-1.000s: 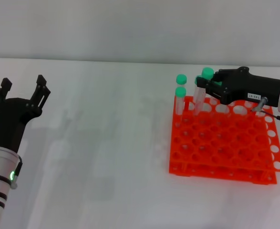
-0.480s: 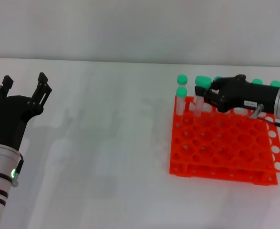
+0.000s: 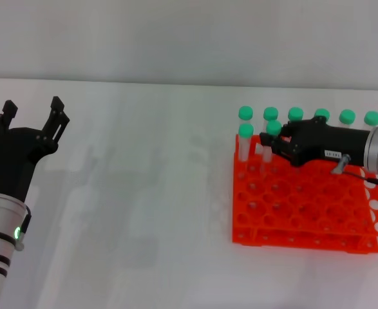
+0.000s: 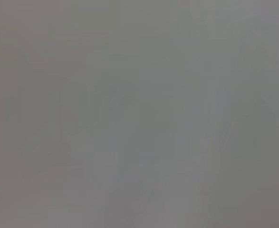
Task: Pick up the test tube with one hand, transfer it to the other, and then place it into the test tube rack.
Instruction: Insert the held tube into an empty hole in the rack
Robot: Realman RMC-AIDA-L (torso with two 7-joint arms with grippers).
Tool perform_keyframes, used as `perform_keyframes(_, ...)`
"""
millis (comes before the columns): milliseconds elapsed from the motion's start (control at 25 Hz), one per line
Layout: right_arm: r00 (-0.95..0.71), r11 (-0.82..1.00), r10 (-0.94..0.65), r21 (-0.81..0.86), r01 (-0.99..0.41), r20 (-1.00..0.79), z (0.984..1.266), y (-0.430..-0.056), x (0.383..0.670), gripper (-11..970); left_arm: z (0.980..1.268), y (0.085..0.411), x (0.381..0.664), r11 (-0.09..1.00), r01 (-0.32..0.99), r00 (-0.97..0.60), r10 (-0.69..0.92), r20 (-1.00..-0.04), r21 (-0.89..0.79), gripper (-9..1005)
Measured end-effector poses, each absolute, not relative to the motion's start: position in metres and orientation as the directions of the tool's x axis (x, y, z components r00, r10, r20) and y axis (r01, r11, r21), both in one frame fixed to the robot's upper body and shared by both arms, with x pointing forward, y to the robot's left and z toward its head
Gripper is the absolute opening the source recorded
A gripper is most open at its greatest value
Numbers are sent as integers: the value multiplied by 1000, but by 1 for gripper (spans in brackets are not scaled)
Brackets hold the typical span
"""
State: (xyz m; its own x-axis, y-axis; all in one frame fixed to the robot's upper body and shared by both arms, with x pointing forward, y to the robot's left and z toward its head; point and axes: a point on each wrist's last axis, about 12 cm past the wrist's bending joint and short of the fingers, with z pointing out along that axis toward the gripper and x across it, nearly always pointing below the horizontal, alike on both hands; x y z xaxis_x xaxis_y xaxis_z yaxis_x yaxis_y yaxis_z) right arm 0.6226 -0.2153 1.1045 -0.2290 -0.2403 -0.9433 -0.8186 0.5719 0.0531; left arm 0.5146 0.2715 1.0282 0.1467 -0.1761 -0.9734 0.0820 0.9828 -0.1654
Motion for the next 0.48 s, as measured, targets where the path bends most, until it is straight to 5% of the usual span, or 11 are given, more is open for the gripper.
perform_keyframes(480,-261,559,-233,91,-824,-937,1100,-216,616,250,1027,274,511,983,75,149,-175,-973,-166,892)
